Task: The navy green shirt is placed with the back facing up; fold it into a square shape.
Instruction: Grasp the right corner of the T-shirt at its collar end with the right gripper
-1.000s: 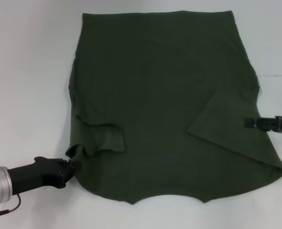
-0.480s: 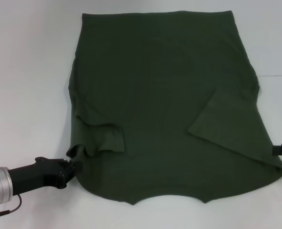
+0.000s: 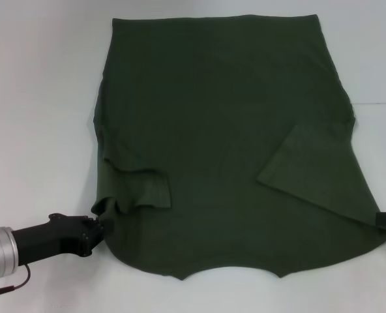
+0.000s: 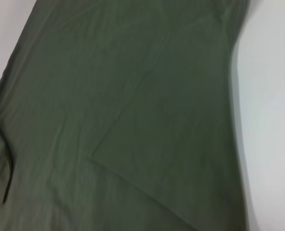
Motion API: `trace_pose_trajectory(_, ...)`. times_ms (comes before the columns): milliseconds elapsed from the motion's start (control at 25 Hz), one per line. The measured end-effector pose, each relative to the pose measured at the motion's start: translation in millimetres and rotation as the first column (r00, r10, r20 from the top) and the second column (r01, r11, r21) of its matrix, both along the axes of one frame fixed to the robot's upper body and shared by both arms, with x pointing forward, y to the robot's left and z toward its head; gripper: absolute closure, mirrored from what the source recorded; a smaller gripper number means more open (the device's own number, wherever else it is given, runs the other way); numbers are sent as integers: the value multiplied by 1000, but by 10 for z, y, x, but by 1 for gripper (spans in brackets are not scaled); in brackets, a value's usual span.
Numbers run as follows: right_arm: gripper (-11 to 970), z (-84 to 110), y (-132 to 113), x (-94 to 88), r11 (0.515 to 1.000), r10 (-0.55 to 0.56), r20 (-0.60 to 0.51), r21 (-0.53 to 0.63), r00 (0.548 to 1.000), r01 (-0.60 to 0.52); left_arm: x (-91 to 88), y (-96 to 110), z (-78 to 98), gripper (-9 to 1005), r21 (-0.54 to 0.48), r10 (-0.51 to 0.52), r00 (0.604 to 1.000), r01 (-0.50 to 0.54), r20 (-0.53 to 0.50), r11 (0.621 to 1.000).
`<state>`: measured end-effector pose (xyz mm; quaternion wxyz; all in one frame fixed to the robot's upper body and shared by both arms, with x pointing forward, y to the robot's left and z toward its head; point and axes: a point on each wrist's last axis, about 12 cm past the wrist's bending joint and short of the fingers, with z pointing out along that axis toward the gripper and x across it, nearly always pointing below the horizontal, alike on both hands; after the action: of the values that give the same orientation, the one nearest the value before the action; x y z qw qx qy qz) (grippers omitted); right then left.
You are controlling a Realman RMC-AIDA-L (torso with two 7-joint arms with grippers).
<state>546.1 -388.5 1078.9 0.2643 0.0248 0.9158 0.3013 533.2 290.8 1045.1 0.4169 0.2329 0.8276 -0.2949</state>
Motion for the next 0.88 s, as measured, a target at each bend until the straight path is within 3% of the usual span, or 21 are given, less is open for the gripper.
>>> trace_pose_trajectory(880, 151, -10, 218, 93, 998, 61, -4, 1, 998, -61, 21, 7, 12, 941, -1, 7, 1000, -7, 4, 1000)
